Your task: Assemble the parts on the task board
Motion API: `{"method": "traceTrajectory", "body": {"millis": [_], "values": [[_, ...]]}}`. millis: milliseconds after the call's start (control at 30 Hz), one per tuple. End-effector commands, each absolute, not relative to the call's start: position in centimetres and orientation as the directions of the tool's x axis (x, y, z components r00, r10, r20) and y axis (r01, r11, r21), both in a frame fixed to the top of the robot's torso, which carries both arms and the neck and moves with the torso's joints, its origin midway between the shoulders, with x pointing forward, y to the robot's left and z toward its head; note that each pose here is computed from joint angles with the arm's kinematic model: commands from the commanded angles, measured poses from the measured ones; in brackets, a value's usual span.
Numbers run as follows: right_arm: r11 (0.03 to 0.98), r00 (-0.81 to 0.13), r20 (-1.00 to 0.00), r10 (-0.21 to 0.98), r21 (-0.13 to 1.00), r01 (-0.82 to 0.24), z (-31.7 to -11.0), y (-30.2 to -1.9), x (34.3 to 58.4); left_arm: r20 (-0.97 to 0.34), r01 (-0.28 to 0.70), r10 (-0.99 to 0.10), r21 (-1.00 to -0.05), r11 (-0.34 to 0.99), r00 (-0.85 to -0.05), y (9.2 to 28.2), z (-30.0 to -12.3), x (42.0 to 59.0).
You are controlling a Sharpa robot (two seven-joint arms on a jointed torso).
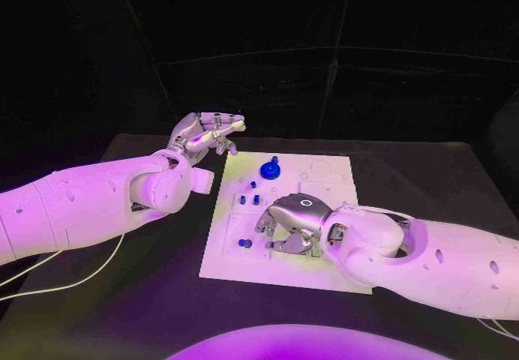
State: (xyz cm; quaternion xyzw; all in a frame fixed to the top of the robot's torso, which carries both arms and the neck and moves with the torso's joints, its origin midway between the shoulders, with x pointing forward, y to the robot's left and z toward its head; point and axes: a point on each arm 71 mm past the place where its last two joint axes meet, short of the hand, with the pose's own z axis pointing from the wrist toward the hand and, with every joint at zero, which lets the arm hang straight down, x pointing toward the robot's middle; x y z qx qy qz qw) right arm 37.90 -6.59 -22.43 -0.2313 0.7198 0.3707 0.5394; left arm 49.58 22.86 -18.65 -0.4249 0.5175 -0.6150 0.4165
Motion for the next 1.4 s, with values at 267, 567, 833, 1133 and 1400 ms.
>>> {"method": "traceTrajectory", "body": {"millis": [267,567,833,1133,1400], "values": [[0.709,-0.396,-0.826,0.400,0.553,-0.438,-19.2,-14.6,38.8,0.096,0.079,-0.950,-0.989,-0.125,-0.297,23.0,-18.5,49.5],[0.849,-0.399,-0.837,0.375,0.483,-0.215,-20.2,-20.5,38.8,0.099,0.079,-0.948,-0.989,-0.128,-0.301,22.9,-18.4,49.3],[0.907,-0.387,-0.868,0.310,0.392,-0.153,-21.5,-22.1,38.1,0.099,0.079,-0.948,-0.989,-0.128,-0.303,22.8,-18.5,49.3],[0.929,-0.402,-0.878,0.261,0.342,-0.144,-22.6,-21.9,37.7,0.099,0.078,-0.947,-0.989,-0.128,-0.304,22.8,-18.5,49.3],[0.940,-0.398,-0.889,0.229,0.307,-0.146,-23.1,-21.9,37.7,0.098,0.077,-0.948,-0.989,-0.127,-0.302,23.0,-18.5,49.3]]}}
